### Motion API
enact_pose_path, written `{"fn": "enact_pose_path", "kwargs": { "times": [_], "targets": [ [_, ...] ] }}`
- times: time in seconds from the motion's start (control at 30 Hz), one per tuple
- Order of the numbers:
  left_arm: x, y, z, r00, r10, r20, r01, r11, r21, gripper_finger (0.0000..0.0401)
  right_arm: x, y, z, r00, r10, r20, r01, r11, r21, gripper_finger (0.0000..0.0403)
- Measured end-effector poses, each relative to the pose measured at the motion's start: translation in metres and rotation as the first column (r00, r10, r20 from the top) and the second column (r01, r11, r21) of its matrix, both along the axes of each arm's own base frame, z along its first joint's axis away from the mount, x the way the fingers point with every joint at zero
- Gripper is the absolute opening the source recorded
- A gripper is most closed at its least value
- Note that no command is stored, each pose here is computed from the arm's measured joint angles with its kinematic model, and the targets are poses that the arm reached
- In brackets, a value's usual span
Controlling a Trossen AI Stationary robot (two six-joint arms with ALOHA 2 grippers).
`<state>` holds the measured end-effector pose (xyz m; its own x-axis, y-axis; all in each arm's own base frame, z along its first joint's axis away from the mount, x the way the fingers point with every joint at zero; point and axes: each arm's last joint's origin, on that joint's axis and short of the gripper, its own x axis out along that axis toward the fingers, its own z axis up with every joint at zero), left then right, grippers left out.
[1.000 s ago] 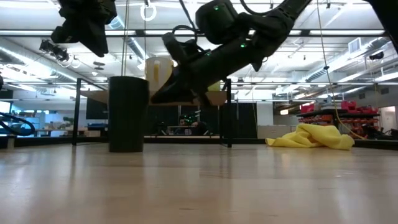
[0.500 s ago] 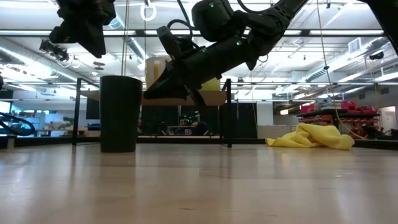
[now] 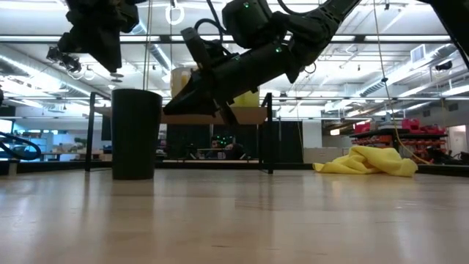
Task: Stack small to large cups/mugs on shelf
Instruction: Put the black cup on the shelf
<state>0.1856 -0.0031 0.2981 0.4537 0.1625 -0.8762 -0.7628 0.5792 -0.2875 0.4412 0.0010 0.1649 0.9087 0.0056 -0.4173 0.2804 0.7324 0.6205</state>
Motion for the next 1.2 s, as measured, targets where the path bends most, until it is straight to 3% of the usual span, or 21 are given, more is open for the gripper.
{"fn": "enact_pose_path", "kwargs": {
  "times": [0.2, 0.4, 0.73, 1.2],
  "targets": [
    [0.006, -0.001, -0.004, 1.000, -0.005, -0.022, 0.005, 1.000, 0.003, 0.0087, -0.011, 0.005, 0.014, 0.993, 0.090, -0.080, -0.088, 0.996, 0.025, 0.0003],
    [0.010, -0.001, -0.009, 0.998, -0.015, -0.055, 0.015, 1.000, 0.004, 0.0082, -0.041, 0.014, 0.065, 0.978, 0.149, -0.147, -0.157, 0.987, -0.043, 0.0004],
    [0.028, 0.009, -0.023, 0.994, -0.019, -0.112, 0.019, 1.000, -0.001, 0.0099, -0.093, 0.028, 0.134, 0.990, 0.050, -0.130, -0.074, 0.979, -0.188, 0.0005],
    [0.042, 0.018, -0.039, 0.982, -0.035, -0.188, 0.029, 0.999, -0.035, 0.0121, -0.101, 0.057, 0.126, 0.976, 0.050, -0.212, -0.095, 0.974, -0.207, 0.0005]
  ]
}}
